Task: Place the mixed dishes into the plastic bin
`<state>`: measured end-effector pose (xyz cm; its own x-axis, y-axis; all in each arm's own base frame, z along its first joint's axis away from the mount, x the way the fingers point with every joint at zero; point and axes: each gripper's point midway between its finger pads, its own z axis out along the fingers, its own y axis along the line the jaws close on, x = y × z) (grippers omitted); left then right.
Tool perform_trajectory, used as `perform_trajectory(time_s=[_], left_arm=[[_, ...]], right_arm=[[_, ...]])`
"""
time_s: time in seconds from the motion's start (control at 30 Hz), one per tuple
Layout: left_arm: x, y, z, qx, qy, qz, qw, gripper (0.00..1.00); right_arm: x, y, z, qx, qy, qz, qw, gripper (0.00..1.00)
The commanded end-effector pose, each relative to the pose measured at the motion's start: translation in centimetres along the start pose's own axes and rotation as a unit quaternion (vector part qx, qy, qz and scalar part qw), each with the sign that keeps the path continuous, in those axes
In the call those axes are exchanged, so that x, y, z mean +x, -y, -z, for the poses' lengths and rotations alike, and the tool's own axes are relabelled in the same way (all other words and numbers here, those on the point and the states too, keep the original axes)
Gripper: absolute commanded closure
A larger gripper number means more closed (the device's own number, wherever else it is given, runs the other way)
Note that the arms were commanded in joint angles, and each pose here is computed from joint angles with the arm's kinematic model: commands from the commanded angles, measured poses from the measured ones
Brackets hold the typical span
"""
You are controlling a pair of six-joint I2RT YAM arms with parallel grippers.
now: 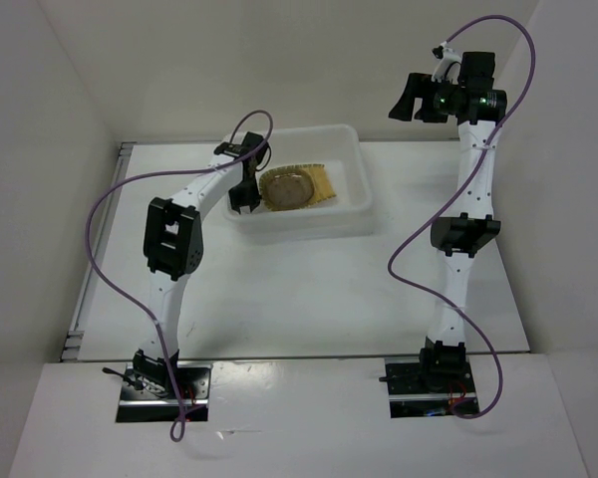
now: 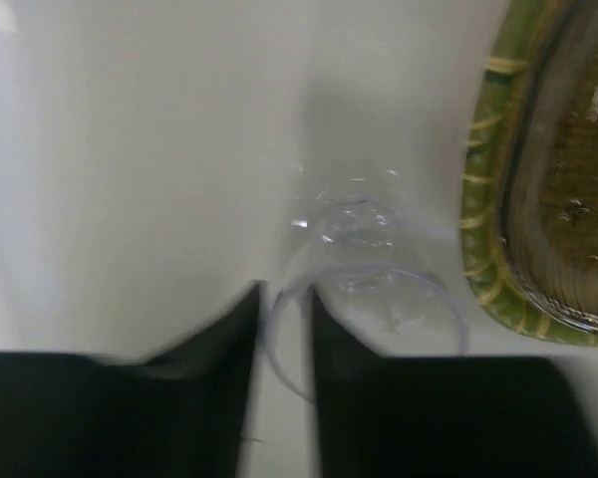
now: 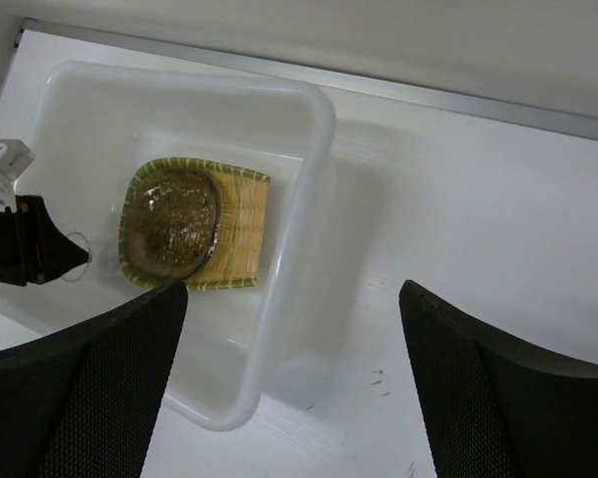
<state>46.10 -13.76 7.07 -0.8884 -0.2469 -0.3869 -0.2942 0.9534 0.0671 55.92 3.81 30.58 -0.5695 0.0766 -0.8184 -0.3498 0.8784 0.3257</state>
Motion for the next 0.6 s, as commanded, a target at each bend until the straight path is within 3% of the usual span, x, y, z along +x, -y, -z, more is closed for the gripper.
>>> perform_trajectory(time_s=[0.0,0.13,0.2,0.27,0.37,0.53,0.57], left_arm=[[-0.6,-0.3,0.3,0.004,0.005,0.018,1.000,0.53],[-5.4,-0.4,6.4,0.026,0.085,0.043,0.995,0.19],[-9.6,-1.2,12.9,0.042,0.158,0.066,0.984,0.14],[-11.0,-2.3,15.9,0.033,0.184,0.059,0.981,0.06],[-14.9,-5.6,23.5,0.072,0.279,0.104,0.952,0.01],[-14.5,-12.6,24.4,0.021,0.270,0.153,0.950,0.01],[-12.7,-13.5,20.9,-0.016,0.219,0.156,0.963,0.01]], right_arm=[[-0.3,-0.1,0.7,0.002,0.003,0.002,1.000,0.09],[-0.3,-0.1,0.7,0.002,0.003,0.002,1.000,0.09],[-0.3,-0.1,0.7,0.002,0.003,0.002,1.000,0.09],[-0.3,-0.1,0.7,0.002,0.003,0.002,1.000,0.09],[-0.3,-0.1,0.7,0.002,0.003,0.002,1.000,0.09],[0.0,0.2,0.3,0.003,0.000,0.000,1.000,0.09],[0.0,0.2,0.3,0.003,0.000,0.000,1.000,0.09]])
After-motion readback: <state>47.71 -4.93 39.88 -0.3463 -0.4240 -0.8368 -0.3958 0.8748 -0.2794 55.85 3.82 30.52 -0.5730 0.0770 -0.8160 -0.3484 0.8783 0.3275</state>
